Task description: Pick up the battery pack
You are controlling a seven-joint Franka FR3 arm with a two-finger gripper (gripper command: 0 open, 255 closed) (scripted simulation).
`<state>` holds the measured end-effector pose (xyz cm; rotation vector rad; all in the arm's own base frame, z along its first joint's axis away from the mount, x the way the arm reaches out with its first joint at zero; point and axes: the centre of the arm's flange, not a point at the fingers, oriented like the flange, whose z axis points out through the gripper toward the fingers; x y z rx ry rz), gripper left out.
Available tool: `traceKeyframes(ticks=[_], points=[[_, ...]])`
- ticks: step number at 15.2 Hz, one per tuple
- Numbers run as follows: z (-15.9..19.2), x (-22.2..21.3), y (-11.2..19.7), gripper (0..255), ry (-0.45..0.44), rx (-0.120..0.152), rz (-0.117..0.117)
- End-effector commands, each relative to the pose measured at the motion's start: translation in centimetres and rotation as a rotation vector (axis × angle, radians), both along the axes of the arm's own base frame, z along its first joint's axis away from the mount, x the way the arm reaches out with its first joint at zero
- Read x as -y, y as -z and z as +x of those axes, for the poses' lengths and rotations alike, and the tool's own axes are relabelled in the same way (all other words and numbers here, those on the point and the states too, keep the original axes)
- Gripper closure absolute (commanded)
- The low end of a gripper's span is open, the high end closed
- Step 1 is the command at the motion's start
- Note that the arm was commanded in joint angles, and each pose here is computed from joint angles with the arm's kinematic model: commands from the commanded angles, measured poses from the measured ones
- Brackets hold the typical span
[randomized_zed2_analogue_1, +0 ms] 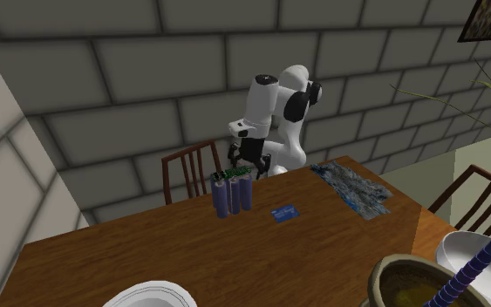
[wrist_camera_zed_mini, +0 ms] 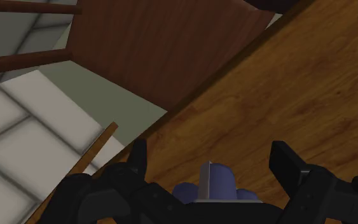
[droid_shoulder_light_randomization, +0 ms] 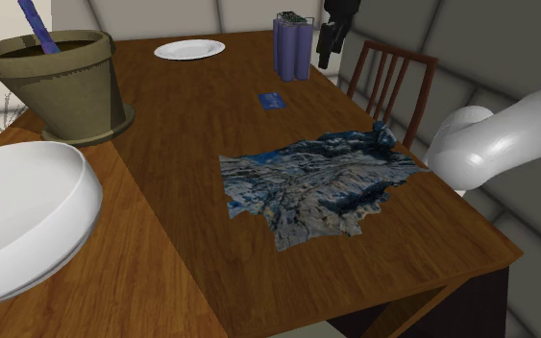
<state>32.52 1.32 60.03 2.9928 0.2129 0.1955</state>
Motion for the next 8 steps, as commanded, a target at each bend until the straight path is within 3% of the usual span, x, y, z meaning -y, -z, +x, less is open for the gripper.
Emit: traceKeyframes(ticks=[1,8], points=[[0.0,0.0,0.0,0,0.0,0.0,0.0],[4.8,1.0,-7.9,0,-0.207,-0.017,0.144]])
